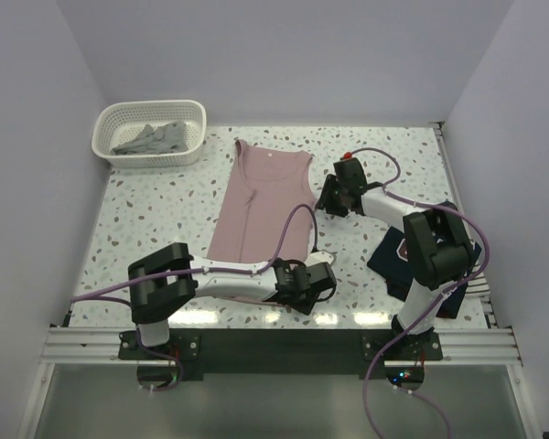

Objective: Fold and stack the tank tops
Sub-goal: Fold the tank top

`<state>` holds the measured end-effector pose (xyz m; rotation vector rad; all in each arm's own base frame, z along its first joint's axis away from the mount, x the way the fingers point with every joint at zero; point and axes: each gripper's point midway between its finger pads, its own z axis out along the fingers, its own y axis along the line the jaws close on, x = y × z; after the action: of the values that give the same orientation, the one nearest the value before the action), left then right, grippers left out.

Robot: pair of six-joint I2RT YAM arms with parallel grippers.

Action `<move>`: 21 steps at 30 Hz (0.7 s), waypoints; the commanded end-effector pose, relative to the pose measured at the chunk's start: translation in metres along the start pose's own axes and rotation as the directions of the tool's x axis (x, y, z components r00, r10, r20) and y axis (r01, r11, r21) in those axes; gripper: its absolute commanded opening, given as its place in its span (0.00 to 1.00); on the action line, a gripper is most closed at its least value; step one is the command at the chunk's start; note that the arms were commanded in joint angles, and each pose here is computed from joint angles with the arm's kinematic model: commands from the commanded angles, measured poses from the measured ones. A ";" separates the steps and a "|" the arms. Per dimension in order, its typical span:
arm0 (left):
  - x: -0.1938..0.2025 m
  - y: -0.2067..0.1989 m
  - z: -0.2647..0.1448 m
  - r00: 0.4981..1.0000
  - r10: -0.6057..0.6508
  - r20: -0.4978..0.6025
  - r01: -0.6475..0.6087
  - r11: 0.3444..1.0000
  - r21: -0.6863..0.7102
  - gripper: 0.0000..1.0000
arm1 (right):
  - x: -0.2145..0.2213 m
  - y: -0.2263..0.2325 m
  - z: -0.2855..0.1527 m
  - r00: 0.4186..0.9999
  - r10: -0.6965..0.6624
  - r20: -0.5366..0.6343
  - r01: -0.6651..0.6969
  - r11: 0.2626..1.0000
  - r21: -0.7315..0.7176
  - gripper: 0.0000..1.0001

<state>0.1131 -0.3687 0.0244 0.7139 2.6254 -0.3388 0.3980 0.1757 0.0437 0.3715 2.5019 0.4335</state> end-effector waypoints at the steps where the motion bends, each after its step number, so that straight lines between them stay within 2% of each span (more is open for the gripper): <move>1: -0.010 -0.013 0.001 0.999 -0.012 0.031 0.011 0.999 0.030 0.40 | -0.009 0.008 -0.004 0.999 0.011 0.034 -0.009 0.999 -0.034 0.44; 4: -0.009 -0.011 0.003 0.999 -0.011 0.033 0.010 1.000 0.026 0.38 | -0.009 0.007 -0.004 0.999 0.012 0.033 -0.011 0.999 -0.032 0.43; 6: -0.009 -0.009 0.004 0.999 -0.013 0.038 0.013 1.000 0.014 0.33 | -0.009 0.008 -0.004 0.999 0.012 0.034 -0.011 0.999 -0.034 0.43; 7: -0.008 -0.007 0.004 0.999 -0.015 0.037 0.015 1.000 0.007 0.29 | -0.008 0.007 -0.003 0.999 0.011 0.031 -0.010 0.999 -0.033 0.43; 8: -0.009 -0.005 0.002 0.999 -0.017 0.046 0.017 1.000 0.001 0.17 | -0.008 0.008 -0.003 1.000 0.007 0.030 -0.006 0.999 -0.039 0.43; 11: -0.011 -0.003 -0.005 0.998 -0.030 0.063 0.030 1.000 0.000 0.00 | -0.009 0.009 -0.002 1.000 -0.001 0.031 0.002 0.999 -0.045 0.43; 17: -0.018 0.000 -0.036 0.986 -0.102 0.129 0.093 0.993 0.067 0.00 | -0.011 0.014 -0.003 0.999 -0.024 0.043 0.027 0.997 -0.073 0.45; 21: -0.019 0.004 -0.045 0.980 -0.136 0.143 0.124 0.988 0.091 0.00 | -0.009 0.019 -0.002 0.999 -0.028 0.039 0.031 0.994 -0.103 0.52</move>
<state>0.1100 -0.3495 0.0496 0.6180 2.5874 -0.4122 0.4013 0.1818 0.0459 0.3428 2.4795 0.4792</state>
